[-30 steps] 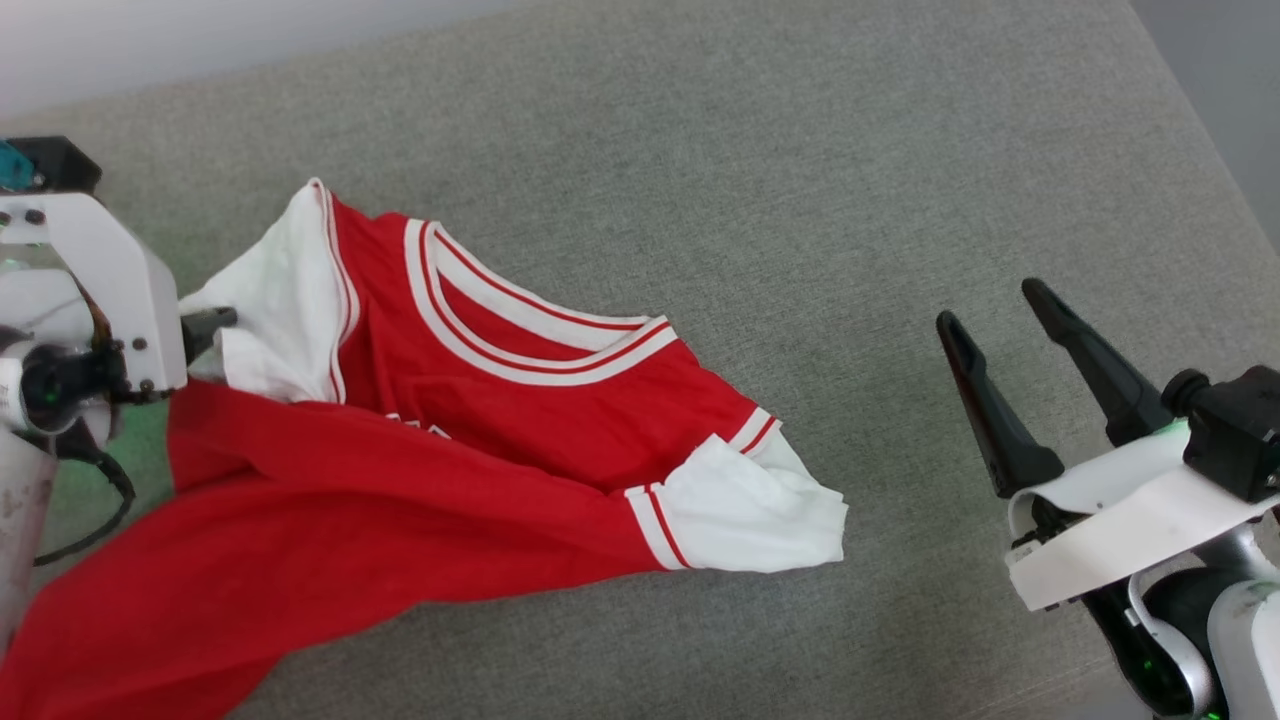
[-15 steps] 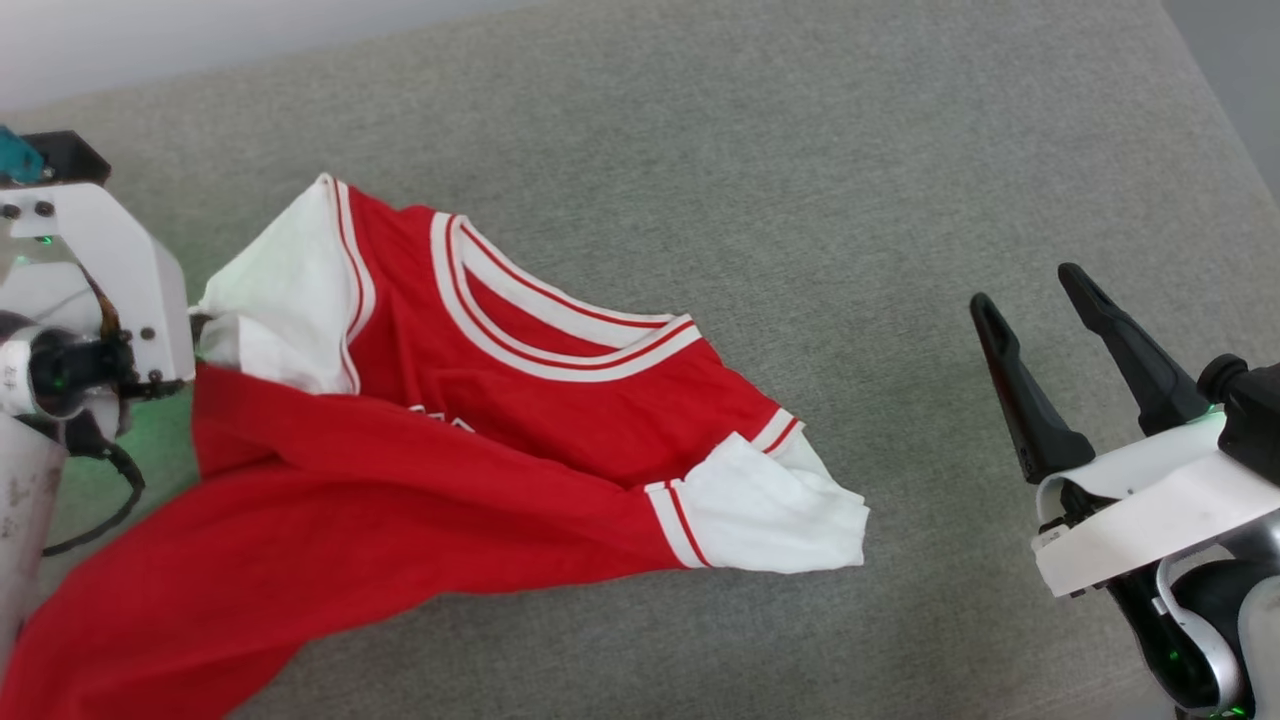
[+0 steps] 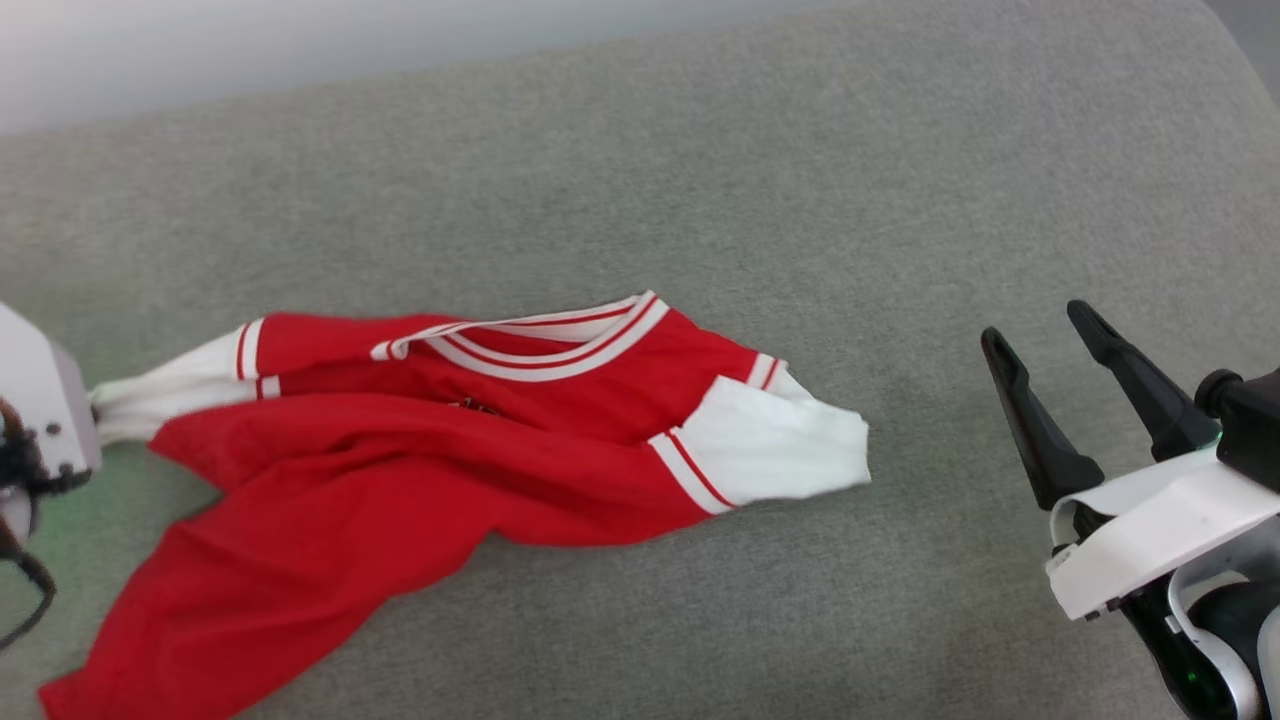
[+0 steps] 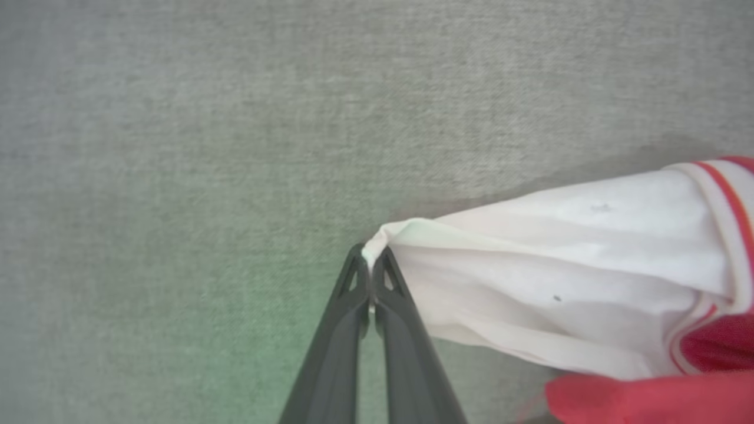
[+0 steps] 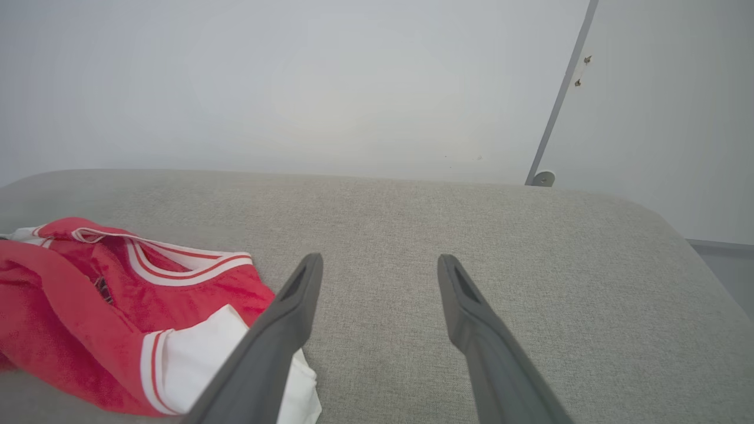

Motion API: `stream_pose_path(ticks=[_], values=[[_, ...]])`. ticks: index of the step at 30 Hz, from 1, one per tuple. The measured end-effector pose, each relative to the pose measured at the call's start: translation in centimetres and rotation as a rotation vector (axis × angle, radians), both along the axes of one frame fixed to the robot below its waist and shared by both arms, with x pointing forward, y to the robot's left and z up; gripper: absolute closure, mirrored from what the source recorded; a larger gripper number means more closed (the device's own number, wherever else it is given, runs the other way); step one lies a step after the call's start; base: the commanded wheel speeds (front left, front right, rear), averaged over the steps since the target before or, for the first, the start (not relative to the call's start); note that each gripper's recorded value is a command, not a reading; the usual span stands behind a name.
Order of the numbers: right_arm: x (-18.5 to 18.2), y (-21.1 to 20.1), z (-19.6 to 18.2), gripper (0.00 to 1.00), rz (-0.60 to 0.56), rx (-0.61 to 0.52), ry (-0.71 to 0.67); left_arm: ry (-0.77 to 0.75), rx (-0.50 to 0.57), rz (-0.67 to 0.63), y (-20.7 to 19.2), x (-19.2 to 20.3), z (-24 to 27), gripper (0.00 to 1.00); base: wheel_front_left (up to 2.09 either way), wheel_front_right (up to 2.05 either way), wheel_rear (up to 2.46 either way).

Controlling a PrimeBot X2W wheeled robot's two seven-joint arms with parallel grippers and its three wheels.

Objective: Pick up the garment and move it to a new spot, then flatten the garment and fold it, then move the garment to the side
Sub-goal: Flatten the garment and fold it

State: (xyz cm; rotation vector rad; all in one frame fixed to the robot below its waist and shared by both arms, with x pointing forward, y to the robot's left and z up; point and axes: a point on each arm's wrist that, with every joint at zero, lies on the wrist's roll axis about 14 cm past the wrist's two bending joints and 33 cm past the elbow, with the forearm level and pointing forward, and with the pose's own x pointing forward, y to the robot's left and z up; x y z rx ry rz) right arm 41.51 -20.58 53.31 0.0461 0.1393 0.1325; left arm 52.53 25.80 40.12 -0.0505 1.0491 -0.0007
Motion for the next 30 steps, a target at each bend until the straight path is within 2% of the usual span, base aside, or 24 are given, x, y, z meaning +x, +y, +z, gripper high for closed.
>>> stream_pose_path(ticks=[9,14,17,18,19,20,30], values=[[-0.5,1.1,1.0,0.00,0.042,-0.006,0.004,0.049,0.088,0.165,5.4,-5.1,-0.5,1.00,0.00,0.00,0.00],[-1.0,1.4,1.4,0.00,0.054,-0.012,0.008,0.074,0.114,0.219,6.9,-7.5,-0.8,1.00,0.00,0.00,0.00],[-1.2,1.6,1.8,0.00,0.060,-0.015,0.003,0.056,0.089,0.212,6.5,-8.0,-0.6,1.00,0.00,0.00,0.00],[-1.3,1.6,1.9,0.00,0.062,-0.016,0.003,0.047,0.082,0.202,6.2,-8.0,-0.4,0.90,0.00,0.00,0.00],[-1.4,1.7,2.0,0.00,0.065,-0.017,0.003,0.035,0.076,0.189,5.9,-8.0,-0.3,0.43,0.00,0.00,0.00],[-1.5,1.8,2.0,0.00,0.068,-0.017,0.005,0.016,0.072,0.181,5.7,-7.8,0.0,0.00,0.00,0.00,0.00],[-1.7,2.6,3.0,0.00,0.094,-0.013,-0.013,-0.158,0.083,0.069,4.1,-5.1,3.9,0.00,0.00,0.00,0.00]])
